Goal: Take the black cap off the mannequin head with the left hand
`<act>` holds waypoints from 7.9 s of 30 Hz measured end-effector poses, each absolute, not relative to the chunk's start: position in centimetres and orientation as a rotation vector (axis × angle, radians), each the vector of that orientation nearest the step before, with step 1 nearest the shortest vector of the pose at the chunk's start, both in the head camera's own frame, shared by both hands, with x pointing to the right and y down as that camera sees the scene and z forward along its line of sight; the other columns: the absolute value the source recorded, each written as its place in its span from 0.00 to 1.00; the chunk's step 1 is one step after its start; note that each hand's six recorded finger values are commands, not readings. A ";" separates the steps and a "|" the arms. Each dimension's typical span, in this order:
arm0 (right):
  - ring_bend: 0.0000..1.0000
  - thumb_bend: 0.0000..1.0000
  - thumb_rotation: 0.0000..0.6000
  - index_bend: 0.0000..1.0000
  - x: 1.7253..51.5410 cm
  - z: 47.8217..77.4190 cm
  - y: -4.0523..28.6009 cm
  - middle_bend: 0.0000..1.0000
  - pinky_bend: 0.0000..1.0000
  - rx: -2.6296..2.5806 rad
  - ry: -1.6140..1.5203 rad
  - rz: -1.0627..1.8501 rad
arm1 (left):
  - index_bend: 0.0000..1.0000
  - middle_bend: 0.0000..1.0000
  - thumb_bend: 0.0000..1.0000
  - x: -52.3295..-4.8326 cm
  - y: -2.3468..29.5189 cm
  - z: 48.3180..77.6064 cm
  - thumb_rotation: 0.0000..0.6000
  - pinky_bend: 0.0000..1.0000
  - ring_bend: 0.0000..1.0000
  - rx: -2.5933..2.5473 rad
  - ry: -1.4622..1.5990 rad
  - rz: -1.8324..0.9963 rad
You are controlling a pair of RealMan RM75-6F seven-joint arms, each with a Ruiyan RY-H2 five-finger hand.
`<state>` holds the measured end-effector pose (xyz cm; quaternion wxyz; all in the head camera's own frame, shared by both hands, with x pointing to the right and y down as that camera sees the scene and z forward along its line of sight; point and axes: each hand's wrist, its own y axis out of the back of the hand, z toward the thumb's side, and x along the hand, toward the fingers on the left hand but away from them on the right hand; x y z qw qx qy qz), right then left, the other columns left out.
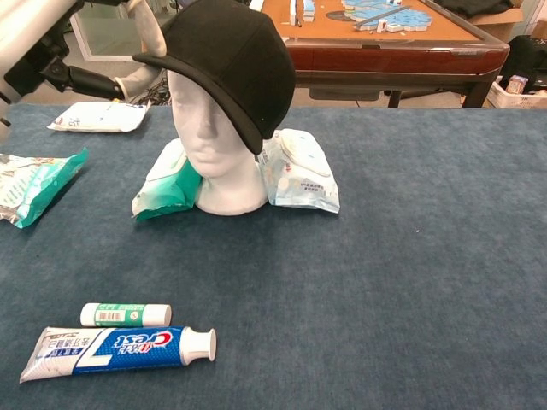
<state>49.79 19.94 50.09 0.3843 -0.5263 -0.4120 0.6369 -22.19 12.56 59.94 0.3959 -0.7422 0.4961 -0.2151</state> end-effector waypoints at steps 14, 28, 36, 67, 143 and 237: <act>0.19 0.00 1.00 0.29 49.8 50.2 19.9 0.32 0.38 -1.342 -1.049 1.627 | 0.61 0.00 0.36 -22.4 12.0 59.7 1.00 0.10 0.00 -1.945 1.281 -0.666; 0.19 0.00 1.00 0.29 49.9 50.3 19.9 0.32 0.38 -1.344 -1.047 1.631 | 0.61 0.00 0.36 -22.1 11.7 58.1 1.00 0.10 0.00 -1.943 1.284 -0.650; 0.19 0.00 1.00 0.29 49.9 50.3 19.8 0.32 0.38 -1.344 -1.046 1.631 | 0.61 0.00 0.36 -21.6 11.3 57.6 1.00 0.10 0.00 -1.943 1.277 -0.644; 0.19 0.00 1.00 0.29 50.0 50.5 19.7 0.32 0.38 -1.350 -1.047 1.638 | 0.61 0.00 0.36 -20.6 7.3 55.7 1.00 0.10 0.00 -1.940 1.300 -0.690; 0.19 0.00 1.00 0.29 49.9 51.1 19.4 0.32 0.38 -1.364 -1.030 1.648 | 0.61 0.00 0.36 -31.2 -3.5 59.4 1.00 0.10 0.00 -1.716 1.602 -1.147; 0.19 0.00 1.00 0.29 48.6 53.2 19.4 0.32 0.38 -1.371 -0.941 1.680 | 0.62 0.00 0.36 -45.7 11.7 61.0 1.00 0.09 0.00 -1.830 1.668 -1.007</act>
